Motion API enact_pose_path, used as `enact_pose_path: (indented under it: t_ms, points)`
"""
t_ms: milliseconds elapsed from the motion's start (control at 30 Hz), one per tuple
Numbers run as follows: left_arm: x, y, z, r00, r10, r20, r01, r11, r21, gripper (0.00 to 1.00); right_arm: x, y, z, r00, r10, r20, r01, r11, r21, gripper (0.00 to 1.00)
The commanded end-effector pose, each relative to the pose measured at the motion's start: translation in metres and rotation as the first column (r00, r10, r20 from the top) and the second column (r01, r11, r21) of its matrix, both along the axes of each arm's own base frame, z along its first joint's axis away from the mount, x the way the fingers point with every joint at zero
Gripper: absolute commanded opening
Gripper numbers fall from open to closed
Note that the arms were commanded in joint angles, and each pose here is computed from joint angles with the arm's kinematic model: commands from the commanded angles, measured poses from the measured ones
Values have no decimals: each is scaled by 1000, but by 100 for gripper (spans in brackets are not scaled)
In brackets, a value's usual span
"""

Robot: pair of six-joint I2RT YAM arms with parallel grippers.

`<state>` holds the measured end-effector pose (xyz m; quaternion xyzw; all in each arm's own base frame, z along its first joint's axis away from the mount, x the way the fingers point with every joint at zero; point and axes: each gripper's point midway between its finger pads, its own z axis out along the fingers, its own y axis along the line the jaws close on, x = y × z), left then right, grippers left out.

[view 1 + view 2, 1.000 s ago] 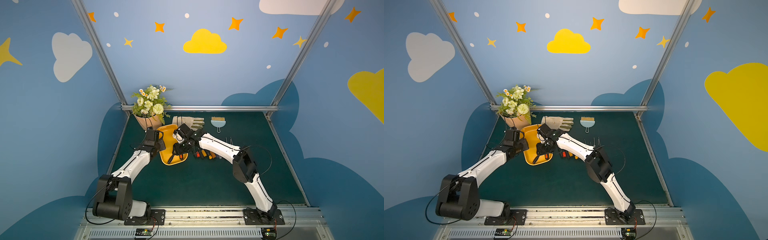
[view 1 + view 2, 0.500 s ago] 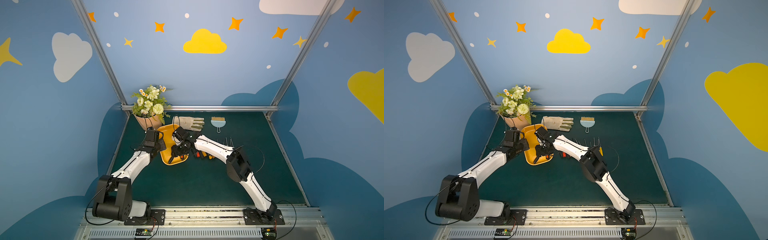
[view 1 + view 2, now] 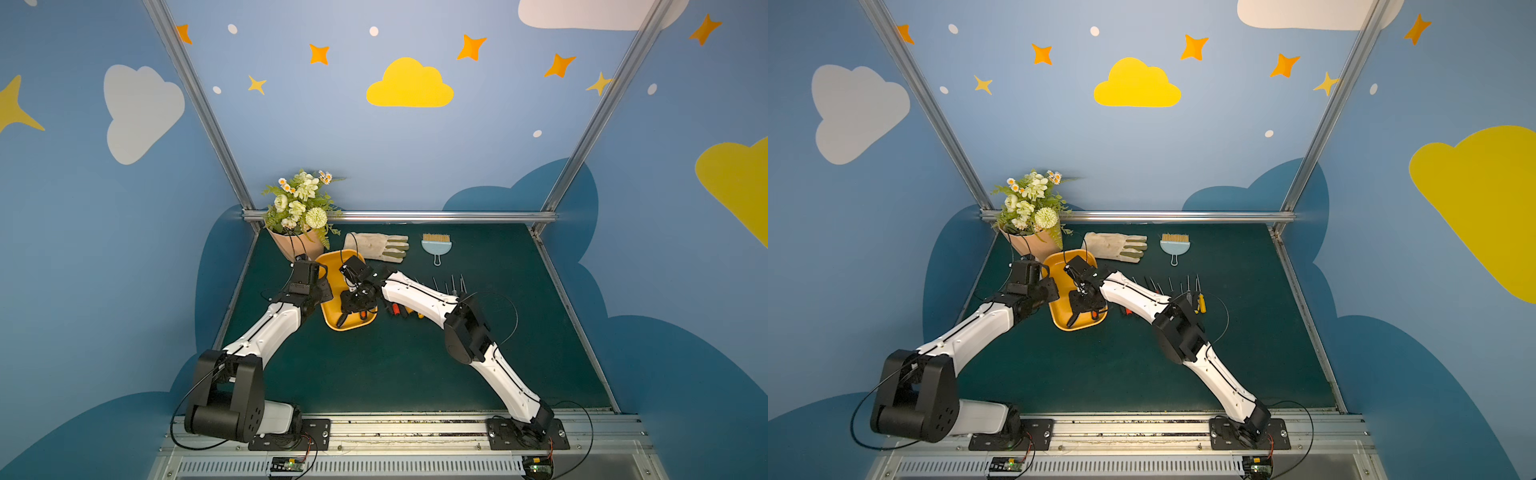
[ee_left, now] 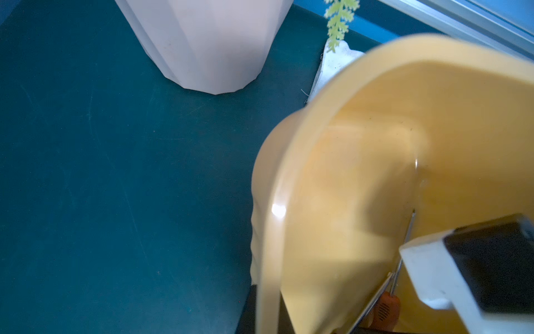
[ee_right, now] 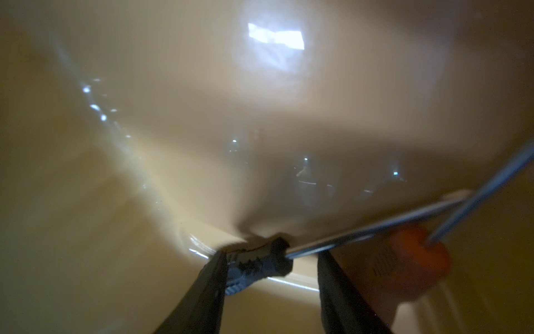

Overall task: Take out the screwdriver from the storage box
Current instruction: Pick up the screwdriver from the storage box.

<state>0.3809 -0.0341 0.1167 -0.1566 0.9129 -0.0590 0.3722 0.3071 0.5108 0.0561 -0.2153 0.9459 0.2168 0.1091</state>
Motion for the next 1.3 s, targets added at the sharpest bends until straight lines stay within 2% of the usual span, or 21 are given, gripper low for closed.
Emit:
enact_pose_path:
  t_ms: [0, 200, 500, 700, 833, 1000, 1167, 1267]
  points:
    - [7, -9, 18, 997, -13, 72, 16, 999, -49, 2, 0, -7, -19, 999, -46, -4, 45, 996, -77, 45]
    - [8, -10, 21, 997, -14, 78, 18, 998, -61, 2, 7, -2, -23, 998, -37, 56, 42, 995, -88, 43]
    - [7, -8, 26, 996, -9, 89, 14, 999, -52, 2, 6, 11, -11, 993, 39, 114, -34, 998, -52, 21]
    - [6, -6, 26, 996, 0, 87, 4, 999, -45, 2, 6, 13, 3, 985, 73, 158, -70, 997, -26, 10]
    - [6, -5, 27, 996, 1, 88, 3, 999, -41, 2, 6, 16, 5, 981, 95, 170, -95, 995, -10, 12]
    - [6, -5, 29, 996, 3, 91, 1, 999, -39, 2, -3, 11, -10, 989, 103, 110, -100, 994, -35, 35]
    - [4, -4, 29, 996, 6, 90, -3, 999, -36, 2, -6, 2, -26, 991, 104, 82, -96, 990, -100, 38]
    - [4, -4, 29, 996, 7, 89, -4, 999, -35, 2, -6, 0, -31, 992, 104, 70, -95, 988, -121, 33]
